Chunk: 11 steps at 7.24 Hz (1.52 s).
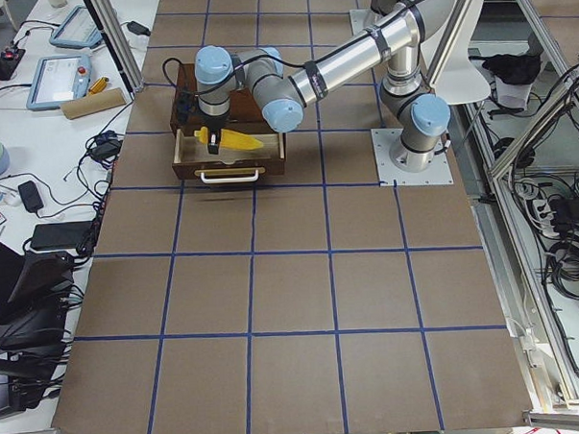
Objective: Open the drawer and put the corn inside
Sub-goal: 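Carry the corn over the open drawer and lower it inside, then open the left gripper and raise it away from the drawer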
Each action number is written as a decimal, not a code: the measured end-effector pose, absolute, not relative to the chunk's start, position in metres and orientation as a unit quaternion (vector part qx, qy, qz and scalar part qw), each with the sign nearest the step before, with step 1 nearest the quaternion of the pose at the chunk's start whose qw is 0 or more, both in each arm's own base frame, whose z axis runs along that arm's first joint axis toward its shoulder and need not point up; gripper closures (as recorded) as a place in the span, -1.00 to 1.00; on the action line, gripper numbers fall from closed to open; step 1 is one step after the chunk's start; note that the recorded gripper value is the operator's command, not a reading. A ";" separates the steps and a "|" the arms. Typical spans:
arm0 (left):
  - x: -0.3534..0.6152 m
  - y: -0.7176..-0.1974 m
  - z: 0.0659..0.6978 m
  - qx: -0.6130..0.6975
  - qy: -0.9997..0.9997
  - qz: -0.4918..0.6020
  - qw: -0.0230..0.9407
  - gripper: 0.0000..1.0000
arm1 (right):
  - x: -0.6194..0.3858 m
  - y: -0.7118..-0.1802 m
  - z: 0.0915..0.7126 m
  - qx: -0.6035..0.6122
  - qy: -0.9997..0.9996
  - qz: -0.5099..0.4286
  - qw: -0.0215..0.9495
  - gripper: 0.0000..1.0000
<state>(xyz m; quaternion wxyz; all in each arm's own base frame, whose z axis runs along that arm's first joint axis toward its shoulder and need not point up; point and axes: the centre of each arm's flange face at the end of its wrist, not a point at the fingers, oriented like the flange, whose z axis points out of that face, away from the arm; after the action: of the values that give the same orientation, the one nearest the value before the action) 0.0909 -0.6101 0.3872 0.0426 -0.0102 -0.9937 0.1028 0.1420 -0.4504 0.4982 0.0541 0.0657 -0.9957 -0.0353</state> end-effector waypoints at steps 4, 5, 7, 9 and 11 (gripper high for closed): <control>0.000 -0.560 0.459 -0.009 -0.994 0.102 0.041 -1.00 | 0.142 -0.450 0.498 0.066 -0.996 -0.035 0.054 -1.00; -0.033 -0.544 0.469 -0.003 -0.995 0.096 0.035 -1.00 | 0.142 -0.451 0.498 0.066 -0.996 -0.035 0.054 -1.00; -0.084 -0.516 0.477 0.023 -0.997 0.069 0.025 -1.00 | 0.142 -0.450 0.498 0.066 -0.996 -0.035 0.054 -1.00; -0.106 -0.505 0.484 0.041 -0.998 0.036 0.011 -1.00 | 0.142 -0.450 0.498 0.066 -0.996 -0.035 0.054 -1.00; -0.115 -0.507 0.492 0.038 -0.999 0.018 0.001 -1.00 | 0.142 -0.450 0.498 0.066 -0.996 -0.035 0.054 -1.00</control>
<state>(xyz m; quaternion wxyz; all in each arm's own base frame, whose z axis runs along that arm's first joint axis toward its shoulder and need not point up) -0.1150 -0.5069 0.4917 0.0005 0.0376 -0.9991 0.0178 0.1421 -0.4504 0.4981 0.0536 0.0657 -0.9958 -0.0354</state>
